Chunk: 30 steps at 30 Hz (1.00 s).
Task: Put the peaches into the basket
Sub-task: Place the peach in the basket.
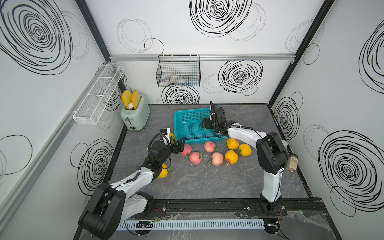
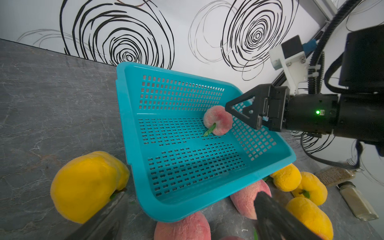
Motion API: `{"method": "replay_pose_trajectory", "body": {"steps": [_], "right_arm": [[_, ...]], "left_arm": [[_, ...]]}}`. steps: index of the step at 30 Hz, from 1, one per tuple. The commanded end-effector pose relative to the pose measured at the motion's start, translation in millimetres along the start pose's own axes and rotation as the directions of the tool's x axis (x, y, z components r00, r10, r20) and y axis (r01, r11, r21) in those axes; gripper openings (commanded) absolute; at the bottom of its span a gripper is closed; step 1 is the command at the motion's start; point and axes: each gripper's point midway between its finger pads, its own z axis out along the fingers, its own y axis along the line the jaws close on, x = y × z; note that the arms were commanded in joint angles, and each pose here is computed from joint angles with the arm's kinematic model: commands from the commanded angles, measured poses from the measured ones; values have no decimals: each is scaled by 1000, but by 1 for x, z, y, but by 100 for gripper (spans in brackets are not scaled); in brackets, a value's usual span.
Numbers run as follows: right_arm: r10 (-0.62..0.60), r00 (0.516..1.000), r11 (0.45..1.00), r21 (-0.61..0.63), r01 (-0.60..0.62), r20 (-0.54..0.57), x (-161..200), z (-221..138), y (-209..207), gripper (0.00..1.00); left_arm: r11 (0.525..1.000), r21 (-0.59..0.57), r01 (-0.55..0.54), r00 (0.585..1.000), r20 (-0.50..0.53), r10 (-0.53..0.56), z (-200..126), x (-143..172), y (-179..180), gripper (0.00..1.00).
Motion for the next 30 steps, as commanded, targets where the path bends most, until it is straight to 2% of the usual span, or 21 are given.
{"method": "replay_pose_trajectory", "body": {"steps": [1, 5, 10, 15, 18, 23, 26, 30], "right_arm": [[-22, 998, 997, -69, 26, 54, -14, -23, -1, 86], [-21, 997, 996, -85, 28, 75, -9, -43, -17, 86], [18, 996, 995, -99, -9, 91, 12, -85, -33, 86], [3, 990, 996, -92, 11, 144, 28, -119, -46, 86], [-18, 982, 995, -90, 36, 190, 38, -133, -54, 86], [-29, 974, 997, -59, 43, 227, 52, -145, -69, 86], [-3, 969, 996, -82, 24, 245, 60, -149, -71, 86], [25, 961, 994, -112, 7, 277, 73, -154, -74, 86]], "left_arm": [[1000, 1, -8, 1000, 21, 8, 6, -8, -2, 98], [1000, -9, -5, 1000, 23, 5, 6, -8, 0, 98], [997, -78, -1, 999, 41, 4, 2, -9, 12, 98], [989, -146, 7, 999, 51, 1, 3, -15, 27, 98], [985, -160, 68, 998, -1, -69, 5, -15, 38, 98], [965, -198, 170, 985, 26, -168, -14, -21, 59, 98], [951, -183, 248, 969, 42, -244, -24, -26, 66, 98], [935, -186, 301, 954, 39, -299, -32, -32, 74, 98]]}}
